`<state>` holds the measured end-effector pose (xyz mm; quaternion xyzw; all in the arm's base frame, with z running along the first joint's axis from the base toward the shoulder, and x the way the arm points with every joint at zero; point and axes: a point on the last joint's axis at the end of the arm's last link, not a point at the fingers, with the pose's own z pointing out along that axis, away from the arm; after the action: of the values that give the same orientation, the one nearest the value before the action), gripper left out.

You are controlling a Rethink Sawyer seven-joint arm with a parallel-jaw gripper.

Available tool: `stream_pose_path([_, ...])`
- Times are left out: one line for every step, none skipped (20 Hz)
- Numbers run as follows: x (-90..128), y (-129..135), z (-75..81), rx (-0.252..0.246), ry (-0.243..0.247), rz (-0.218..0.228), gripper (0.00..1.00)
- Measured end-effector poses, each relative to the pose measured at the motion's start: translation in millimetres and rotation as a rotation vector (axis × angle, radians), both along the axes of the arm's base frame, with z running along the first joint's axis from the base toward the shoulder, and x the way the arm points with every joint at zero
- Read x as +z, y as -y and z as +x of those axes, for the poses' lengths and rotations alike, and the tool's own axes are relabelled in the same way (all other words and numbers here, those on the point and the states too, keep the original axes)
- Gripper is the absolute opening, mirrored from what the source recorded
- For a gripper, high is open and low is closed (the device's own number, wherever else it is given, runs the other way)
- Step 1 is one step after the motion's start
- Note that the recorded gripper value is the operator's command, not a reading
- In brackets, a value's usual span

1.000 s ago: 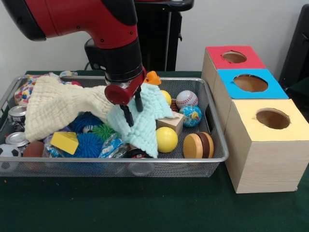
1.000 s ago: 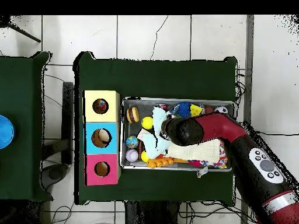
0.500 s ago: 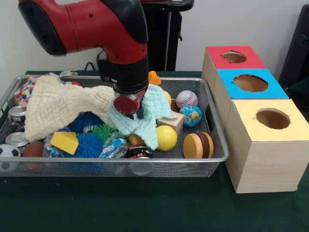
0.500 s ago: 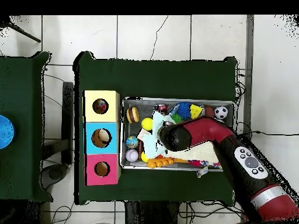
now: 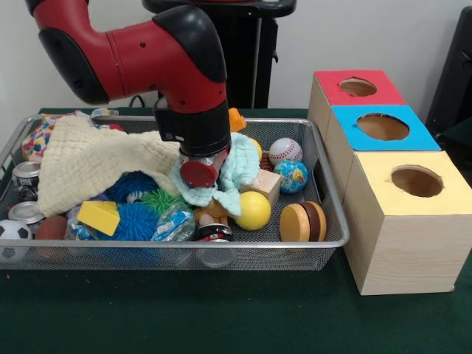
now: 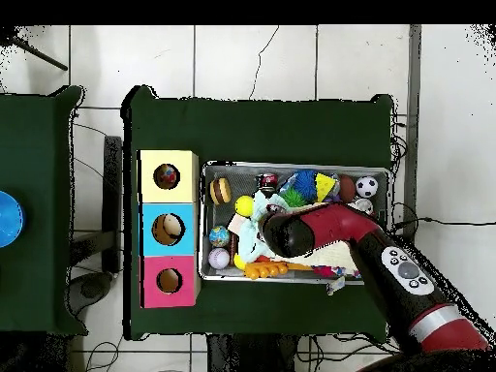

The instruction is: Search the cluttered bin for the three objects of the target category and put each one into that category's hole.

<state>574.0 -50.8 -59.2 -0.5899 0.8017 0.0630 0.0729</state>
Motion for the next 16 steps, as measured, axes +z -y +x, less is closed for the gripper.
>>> stream_pose_path([0,1,-0.1,-0.010,-0.004,0.006,0.00])
stream_pose_path([1,2,0.2,-0.025,-0.009,0.015,0.00])
stream_pose_path([2,4,0.7,-0.037,-0.012,0.020,0.00])
stream_pose_path([3,6,1.3,-0.052,-0.017,0.028,0.00])
stream_pose_path([4,7,1.8,-0.061,-0.020,0.032,0.00])
stream_pose_path([8,11,1.9,-0.081,-0.031,0.041,0.00])
stream_pose_path([12,14,1.9,-0.098,-0.043,0.046,0.00])
stream_pose_path([16,17,1.7,-0.109,-0.053,0.048,0.00])
stream_pose_path([24,21,1.5,-0.124,-0.072,0.051,0.00])
stream_pose_path([30,25,1.5,-0.135,-0.086,0.053,0.00])
stream_pose_path([40,30,1.8,-0.150,-0.111,0.054,0.00])
stream_pose_path([50,35,2.7,-0.163,-0.134,0.054,0.00])
stream_pose_path([57,38,3.2,-0.169,-0.148,0.052,0.00])
stream_pose_path([77,47,4.8,-0.185,-0.192,0.045,0.00])
stream_pose_path([86,52,5.4,-0.190,-0.212,0.040,0.00])
stream_pose_path([93,55,5.8,-0.194,-0.227,0.035,0.00])
